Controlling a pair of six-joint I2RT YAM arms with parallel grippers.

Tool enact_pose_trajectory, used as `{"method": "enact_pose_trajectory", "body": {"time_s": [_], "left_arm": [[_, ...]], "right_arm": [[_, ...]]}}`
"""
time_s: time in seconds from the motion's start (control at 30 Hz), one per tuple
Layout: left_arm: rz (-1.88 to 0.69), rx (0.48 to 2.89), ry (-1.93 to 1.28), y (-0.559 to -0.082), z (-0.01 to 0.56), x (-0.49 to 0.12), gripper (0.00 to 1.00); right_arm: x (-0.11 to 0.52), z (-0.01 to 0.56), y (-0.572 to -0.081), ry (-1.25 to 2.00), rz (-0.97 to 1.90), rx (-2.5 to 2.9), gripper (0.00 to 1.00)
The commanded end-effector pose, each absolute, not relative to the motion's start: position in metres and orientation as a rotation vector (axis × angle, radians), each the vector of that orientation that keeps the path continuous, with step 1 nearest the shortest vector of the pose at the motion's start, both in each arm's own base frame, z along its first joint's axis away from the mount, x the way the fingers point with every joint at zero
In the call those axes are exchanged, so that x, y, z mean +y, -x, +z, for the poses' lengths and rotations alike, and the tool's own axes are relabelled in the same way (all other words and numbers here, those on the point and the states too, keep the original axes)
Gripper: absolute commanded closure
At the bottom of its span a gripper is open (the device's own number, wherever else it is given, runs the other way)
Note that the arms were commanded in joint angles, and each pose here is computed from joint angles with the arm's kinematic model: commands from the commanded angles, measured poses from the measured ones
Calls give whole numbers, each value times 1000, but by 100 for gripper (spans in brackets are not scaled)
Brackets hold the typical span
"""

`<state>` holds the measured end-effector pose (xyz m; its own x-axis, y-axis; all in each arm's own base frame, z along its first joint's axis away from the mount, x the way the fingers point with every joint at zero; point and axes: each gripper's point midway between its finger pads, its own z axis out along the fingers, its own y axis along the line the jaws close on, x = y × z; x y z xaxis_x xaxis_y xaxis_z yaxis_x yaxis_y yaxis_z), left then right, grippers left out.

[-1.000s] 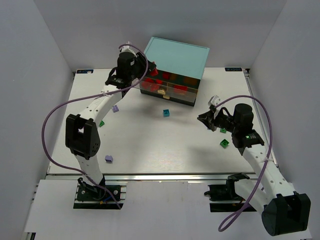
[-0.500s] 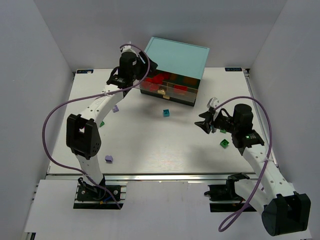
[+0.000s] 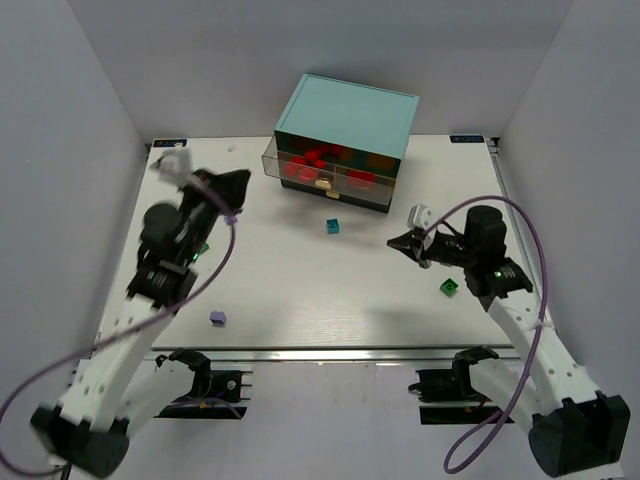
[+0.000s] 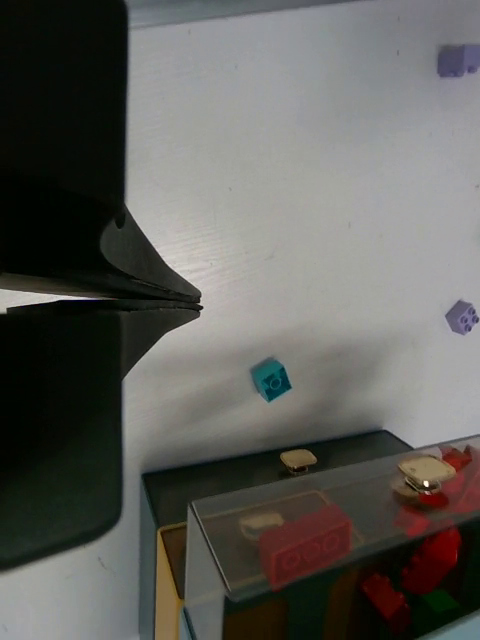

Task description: Sort the legos into containers by color

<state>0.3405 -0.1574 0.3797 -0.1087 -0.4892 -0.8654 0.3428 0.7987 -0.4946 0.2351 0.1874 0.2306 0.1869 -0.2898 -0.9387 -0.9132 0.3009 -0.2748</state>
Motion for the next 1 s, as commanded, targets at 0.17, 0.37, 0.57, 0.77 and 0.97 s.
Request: {"method": "enact_pose_trajectory", "body": {"time_s": [0.17,0.37,0.57,0.77,0.97], "left_arm": [[-403,1634,-71,-298,296,-118,29],[-333,1681,-86,-301,288,-111,23],[-262,1611,3,-292,304,-87,22],[-246,1620,22,-292,303,-83,22],[-250,1619,28,-292,304,-83,21]], "right_arm": [[220,242,-275,1348,426,1459,93],[248,236,-321,1362,197,1582,89],[263,243,-369,1265,-19,1605,87],[269,241,-403,1203,-137,1632,87],[265,237,-428,1165,-234,1622,87]]}}
